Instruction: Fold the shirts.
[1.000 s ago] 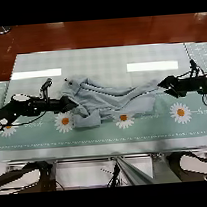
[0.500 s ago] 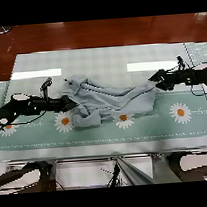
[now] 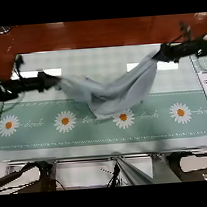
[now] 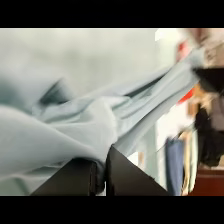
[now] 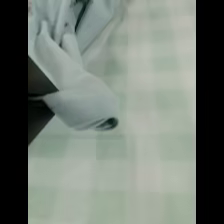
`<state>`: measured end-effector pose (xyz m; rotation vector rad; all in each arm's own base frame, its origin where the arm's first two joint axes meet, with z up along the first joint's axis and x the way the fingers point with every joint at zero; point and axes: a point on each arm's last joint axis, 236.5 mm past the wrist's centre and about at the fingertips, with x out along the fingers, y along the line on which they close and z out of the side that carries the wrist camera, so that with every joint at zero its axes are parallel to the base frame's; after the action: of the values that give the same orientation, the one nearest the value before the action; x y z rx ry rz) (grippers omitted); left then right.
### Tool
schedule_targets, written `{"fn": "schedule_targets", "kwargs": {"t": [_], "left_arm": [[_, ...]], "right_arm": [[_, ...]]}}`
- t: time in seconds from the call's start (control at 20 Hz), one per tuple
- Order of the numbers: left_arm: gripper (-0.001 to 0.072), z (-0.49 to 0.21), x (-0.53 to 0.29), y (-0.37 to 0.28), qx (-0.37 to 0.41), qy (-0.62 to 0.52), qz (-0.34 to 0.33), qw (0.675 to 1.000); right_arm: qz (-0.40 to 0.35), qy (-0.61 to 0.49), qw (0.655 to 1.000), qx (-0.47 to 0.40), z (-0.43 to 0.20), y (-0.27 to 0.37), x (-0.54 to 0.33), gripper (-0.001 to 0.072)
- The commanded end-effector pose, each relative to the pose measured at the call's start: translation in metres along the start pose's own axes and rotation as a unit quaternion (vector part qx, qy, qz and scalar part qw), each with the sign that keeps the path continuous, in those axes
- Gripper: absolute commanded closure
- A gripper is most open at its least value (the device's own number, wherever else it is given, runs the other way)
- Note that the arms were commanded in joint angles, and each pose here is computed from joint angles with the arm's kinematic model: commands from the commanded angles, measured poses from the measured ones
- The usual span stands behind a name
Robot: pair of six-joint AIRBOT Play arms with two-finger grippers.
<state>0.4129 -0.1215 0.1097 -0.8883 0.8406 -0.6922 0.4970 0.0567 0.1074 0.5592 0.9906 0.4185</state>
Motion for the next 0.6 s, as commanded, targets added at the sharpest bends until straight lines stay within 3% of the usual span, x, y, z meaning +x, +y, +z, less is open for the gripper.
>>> {"fn": "schedule_targets", "kwargs": {"t": [0.0,0.15,0.3,0.55], "left_arm": [[0.0668,0.084,-0.065,-0.153,0.135,-0.116,-0.1,0.979],[0.0668,0.099,-0.119,-0.266,0.261,-0.178,-0.094,0.944],[0.0668,0.087,-0.171,-0.33,0.349,-0.237,-0.005,0.907],[0.0668,0.03,-0.262,-0.396,0.457,-0.346,0.125,0.81]], "right_arm": [[0.012,-0.144,0.982,-0.124,0.066,0.115,-0.124,0.069],[0.013,-0.252,0.944,-0.213,0.058,0.199,-0.228,0.069],[-0.02,-0.28,0.917,-0.284,0.001,0.24,-0.293,0.0689],[-0.081,-0.382,0.858,-0.334,-0.074,0.282,-0.391,0.0689]]}}
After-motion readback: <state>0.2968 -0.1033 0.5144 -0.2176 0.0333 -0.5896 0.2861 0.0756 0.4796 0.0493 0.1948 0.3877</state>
